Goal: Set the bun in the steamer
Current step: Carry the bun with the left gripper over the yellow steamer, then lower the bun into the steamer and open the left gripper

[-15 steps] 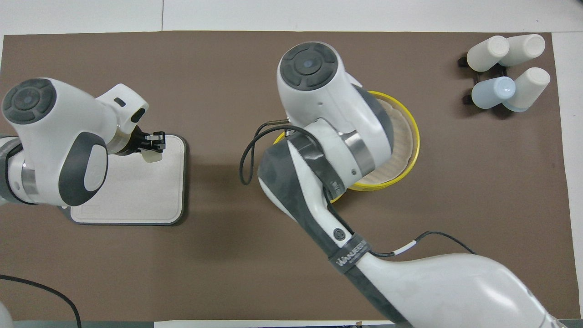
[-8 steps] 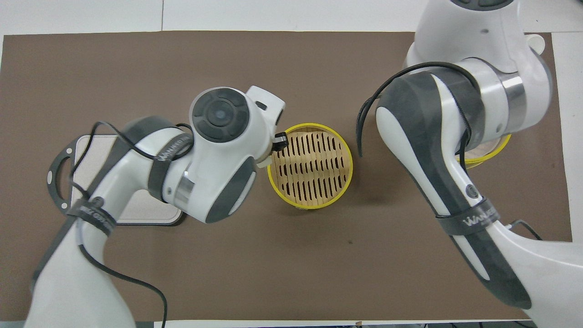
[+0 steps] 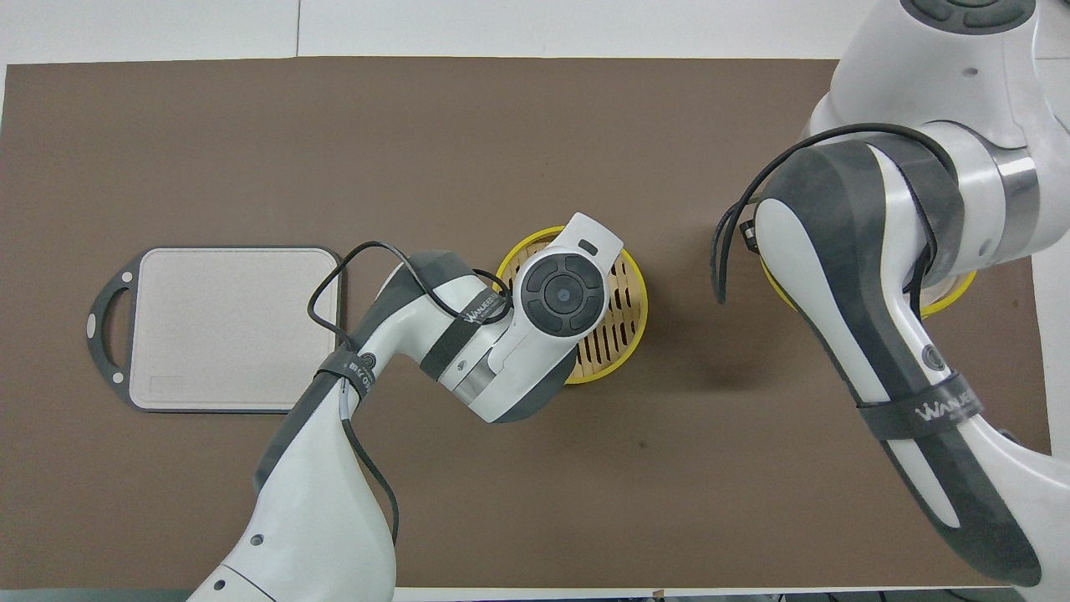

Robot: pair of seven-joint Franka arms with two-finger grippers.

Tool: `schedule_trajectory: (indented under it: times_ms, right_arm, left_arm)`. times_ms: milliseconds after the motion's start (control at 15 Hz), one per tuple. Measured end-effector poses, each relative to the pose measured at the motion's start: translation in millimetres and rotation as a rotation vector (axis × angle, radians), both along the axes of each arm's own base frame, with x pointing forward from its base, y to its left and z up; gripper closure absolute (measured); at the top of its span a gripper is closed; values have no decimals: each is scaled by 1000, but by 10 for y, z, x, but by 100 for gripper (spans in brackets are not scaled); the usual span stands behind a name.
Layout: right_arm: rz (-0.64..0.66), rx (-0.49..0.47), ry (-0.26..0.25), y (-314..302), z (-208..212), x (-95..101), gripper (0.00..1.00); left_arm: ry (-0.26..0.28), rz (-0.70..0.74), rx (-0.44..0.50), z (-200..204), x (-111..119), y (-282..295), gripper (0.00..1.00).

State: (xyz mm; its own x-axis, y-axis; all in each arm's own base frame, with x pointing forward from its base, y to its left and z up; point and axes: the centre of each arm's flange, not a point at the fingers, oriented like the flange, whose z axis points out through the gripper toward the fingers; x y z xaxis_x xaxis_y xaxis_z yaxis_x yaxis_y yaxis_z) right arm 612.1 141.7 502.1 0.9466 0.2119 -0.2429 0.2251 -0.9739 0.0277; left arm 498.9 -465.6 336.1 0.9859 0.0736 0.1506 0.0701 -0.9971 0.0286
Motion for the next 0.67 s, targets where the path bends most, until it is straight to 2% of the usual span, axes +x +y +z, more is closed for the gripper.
schedule_trajectory:
  times_ms: [200,267,600,667]
  right_arm:
    - [2,1,1,11,-7,-3,92]
    - [2,1,0,13,-8,-4,92]
    - [6,2,-3,35,-8,-4,92]
    - [7,3,-5,38,-7,-2,92]
  left_arm:
    - [-1,-32,8,-17,12,13,59]
    - [-1,-34,8,-17,11,12,52]
    - [-2,-27,8,61,27,42,1]
    - [4,-16,16,158,48,104,0]
